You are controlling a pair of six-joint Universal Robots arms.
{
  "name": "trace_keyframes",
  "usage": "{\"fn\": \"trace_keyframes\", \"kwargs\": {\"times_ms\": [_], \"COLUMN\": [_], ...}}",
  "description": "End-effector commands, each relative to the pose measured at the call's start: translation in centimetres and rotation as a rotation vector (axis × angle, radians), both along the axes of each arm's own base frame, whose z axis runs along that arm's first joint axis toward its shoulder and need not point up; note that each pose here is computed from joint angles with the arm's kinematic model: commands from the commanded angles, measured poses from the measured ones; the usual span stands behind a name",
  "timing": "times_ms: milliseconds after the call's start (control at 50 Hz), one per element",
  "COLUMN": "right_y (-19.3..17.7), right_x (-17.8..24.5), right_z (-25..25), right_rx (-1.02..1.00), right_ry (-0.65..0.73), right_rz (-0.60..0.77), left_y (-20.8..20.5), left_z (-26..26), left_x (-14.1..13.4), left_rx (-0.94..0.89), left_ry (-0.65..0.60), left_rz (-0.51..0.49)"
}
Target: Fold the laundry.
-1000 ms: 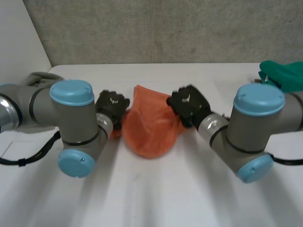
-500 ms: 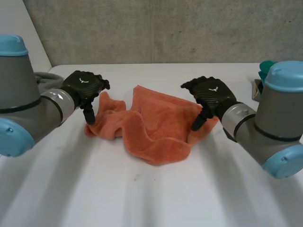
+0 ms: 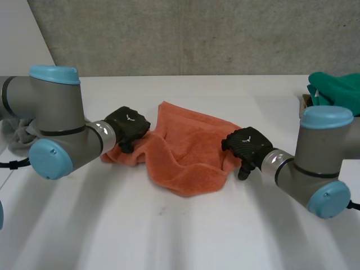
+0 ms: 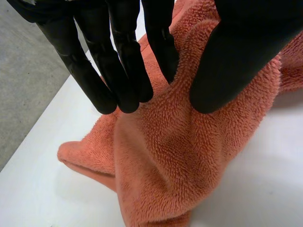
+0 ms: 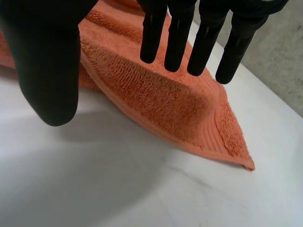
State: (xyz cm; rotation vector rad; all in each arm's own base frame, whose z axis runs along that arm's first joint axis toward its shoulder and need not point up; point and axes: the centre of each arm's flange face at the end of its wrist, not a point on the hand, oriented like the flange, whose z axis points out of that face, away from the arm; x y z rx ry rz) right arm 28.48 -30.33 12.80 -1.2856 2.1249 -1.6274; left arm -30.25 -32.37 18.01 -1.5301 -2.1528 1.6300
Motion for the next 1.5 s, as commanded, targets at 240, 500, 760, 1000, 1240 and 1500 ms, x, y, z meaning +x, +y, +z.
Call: {"fn": "trace_keyframes", "kwargs": {"times_ms": [240,500,760,1000,1240,1500], "right_y": [-2.7,0.6,-0.6,-5.4,-2.7,0.8], "right_x": [-1.1,-7.6,-4.8,-1.2,-1.3,-2.3], "right_z": [3.5,19.6,16.2,13.0,14.9,19.7], "right_rx": [-0.143,-0.387,-0.226,-0.272,-0.309,-0.411], "right_ry": [-0.165,-0.014,0.092,0.035,-0.071,-0.218], "right_rz": [-0.141,-0.178,-0.076,-0.172,-0.166,-0.115], "left_y": [0.6,5.4,2.9,-5.2,0.4,4.7], "left_z": [6.6,17.2,12.0,7.4,7.1,1.0], "left_x": [2.2,9.5,8.8,3.4,4.6,5.9], "left_rx": [-0.084,-0.223,-0.098,-0.222,-0.024,0.148], "left_ry": [0.08,0.159,0.142,0.292,0.172,0.054], "left_rz": [0.126,0.286,0.247,0.304,0.457,0.386]}}
